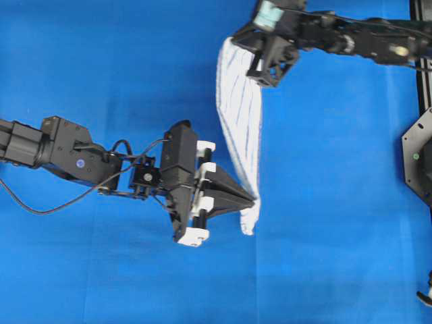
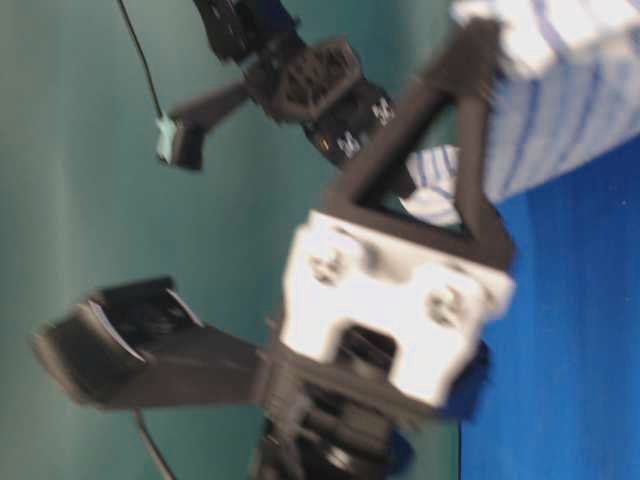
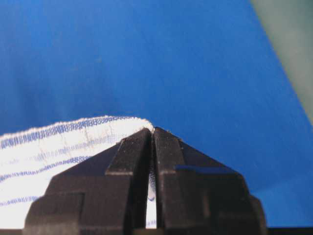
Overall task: Fold the blue towel.
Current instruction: 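Lift the strip and rotate it vertical, right gripper moving to top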
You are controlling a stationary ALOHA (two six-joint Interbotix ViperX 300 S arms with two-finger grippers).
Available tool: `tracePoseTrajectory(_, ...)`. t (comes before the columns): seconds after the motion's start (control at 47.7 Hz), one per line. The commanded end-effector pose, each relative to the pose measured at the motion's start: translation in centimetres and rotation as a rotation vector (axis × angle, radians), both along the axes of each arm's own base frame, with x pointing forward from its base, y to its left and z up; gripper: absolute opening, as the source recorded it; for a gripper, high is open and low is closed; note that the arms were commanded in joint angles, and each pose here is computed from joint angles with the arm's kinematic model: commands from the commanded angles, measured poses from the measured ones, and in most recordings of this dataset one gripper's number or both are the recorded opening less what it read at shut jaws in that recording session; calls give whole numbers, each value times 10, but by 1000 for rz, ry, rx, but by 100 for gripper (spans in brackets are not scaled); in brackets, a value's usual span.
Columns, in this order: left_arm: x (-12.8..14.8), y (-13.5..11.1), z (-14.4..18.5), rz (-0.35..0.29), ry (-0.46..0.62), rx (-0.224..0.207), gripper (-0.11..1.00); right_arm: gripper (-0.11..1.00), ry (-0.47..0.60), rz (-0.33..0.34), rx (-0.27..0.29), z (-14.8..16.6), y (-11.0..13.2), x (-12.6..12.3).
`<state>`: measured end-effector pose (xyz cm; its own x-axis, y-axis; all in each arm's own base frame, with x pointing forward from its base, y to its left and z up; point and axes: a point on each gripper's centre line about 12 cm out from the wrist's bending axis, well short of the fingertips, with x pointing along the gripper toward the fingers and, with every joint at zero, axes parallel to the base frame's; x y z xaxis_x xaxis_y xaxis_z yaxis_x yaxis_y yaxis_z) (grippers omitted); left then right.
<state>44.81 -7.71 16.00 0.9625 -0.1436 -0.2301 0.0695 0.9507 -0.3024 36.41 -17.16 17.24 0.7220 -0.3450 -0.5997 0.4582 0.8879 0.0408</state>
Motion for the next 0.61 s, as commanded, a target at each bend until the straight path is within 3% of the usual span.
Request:
tracePoseTrajectory(0.0, -10, -2, 14, 0, -40, -22, 4, 26, -27, 11, -11, 10, -6, 17)
tracePoseTrajectory(0.293, -44, -8, -1, -10, 21, -89, 4, 26, -18, 43, 2, 1, -10, 50)
tracePoseTrajectory(0.587, -54, -12, -8, -18, 62, -99, 4, 26, -10, 60, 10, -8, -5, 62)
